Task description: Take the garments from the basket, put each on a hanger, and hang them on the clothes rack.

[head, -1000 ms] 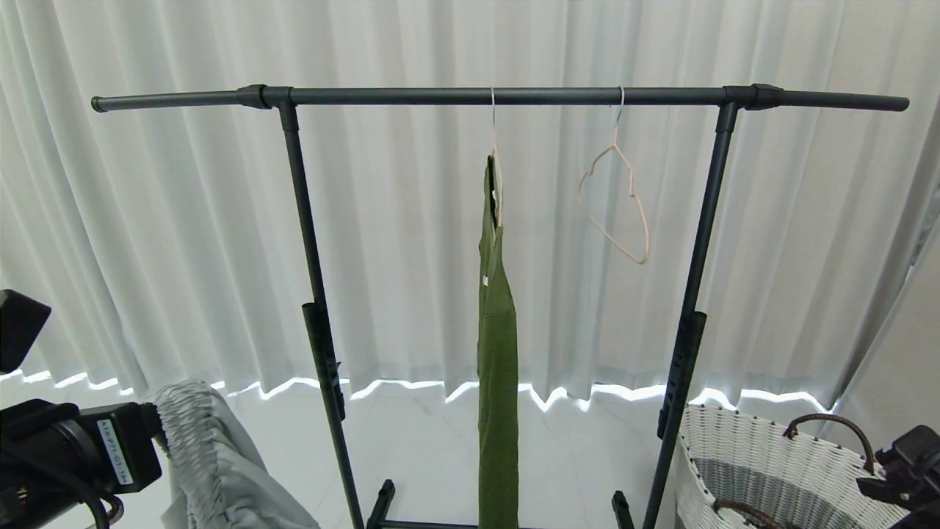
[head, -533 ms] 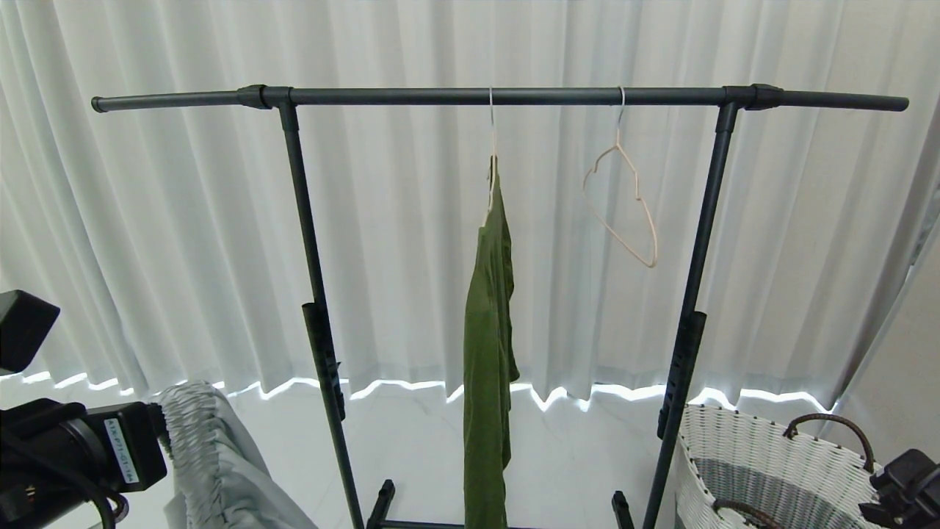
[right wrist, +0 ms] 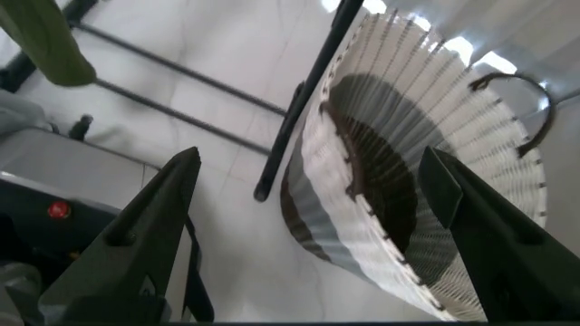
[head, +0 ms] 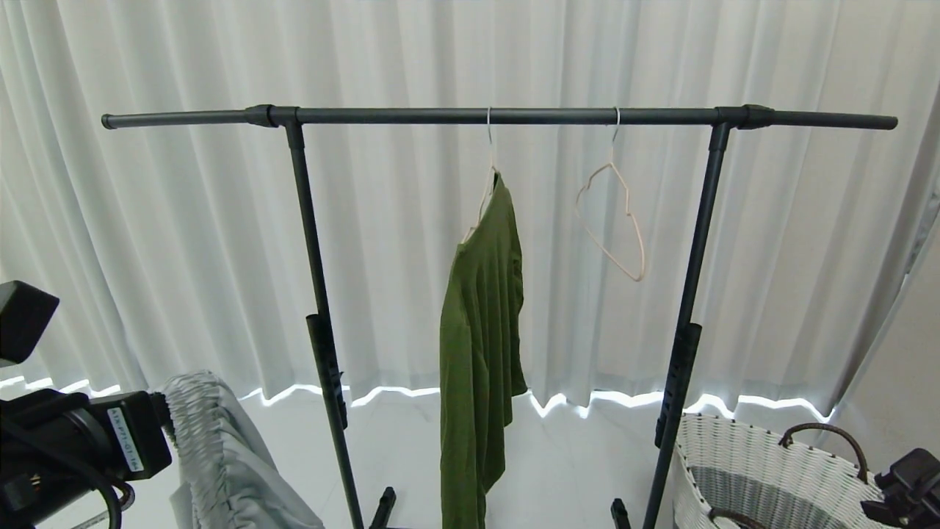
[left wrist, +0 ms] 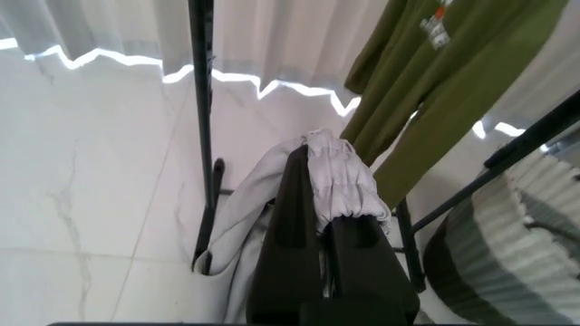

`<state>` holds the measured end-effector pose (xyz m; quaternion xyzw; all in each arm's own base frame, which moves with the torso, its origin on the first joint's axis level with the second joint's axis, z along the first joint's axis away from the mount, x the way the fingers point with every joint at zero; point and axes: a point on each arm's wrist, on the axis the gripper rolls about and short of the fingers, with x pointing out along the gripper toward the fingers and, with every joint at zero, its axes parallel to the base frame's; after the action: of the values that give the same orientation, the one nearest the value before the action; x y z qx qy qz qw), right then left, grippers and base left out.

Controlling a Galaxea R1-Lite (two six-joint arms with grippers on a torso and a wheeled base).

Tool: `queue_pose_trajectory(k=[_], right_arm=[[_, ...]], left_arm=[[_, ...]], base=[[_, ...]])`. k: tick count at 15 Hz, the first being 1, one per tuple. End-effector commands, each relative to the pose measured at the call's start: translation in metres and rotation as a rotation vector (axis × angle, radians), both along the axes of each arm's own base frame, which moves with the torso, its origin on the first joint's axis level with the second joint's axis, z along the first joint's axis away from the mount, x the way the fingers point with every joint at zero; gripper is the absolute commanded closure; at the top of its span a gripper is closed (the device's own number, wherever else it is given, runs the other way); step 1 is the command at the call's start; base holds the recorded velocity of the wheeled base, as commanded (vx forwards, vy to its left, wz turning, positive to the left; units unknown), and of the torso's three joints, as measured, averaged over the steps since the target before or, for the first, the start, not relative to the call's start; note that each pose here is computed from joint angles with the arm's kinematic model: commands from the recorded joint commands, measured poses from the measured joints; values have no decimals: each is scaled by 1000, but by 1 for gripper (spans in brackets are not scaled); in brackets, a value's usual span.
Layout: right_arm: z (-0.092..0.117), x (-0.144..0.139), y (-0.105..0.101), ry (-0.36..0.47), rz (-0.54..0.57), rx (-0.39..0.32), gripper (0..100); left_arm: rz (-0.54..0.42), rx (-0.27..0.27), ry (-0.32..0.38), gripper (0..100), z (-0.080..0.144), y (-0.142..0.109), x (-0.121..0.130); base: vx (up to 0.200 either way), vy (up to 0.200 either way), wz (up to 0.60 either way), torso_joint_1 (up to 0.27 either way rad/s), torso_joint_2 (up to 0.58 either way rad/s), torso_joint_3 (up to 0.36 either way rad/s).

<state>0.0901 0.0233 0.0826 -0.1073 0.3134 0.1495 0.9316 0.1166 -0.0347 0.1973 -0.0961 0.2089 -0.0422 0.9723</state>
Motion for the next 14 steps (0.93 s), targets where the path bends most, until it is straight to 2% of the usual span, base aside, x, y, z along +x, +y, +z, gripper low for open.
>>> queue_pose_trajectory(k=[1, 14], right_arm=[[1, -1, 0, -10, 1, 2, 0], [2, 0, 0, -16, -5, 10, 0]], left_arm=[[1, -4, -12, 100, 1, 0, 1], [-8, 8, -4, 100, -3, 0, -1]], base=[[0, 0, 0, 178, -437, -232], [0, 0, 0, 241, -481, -260]])
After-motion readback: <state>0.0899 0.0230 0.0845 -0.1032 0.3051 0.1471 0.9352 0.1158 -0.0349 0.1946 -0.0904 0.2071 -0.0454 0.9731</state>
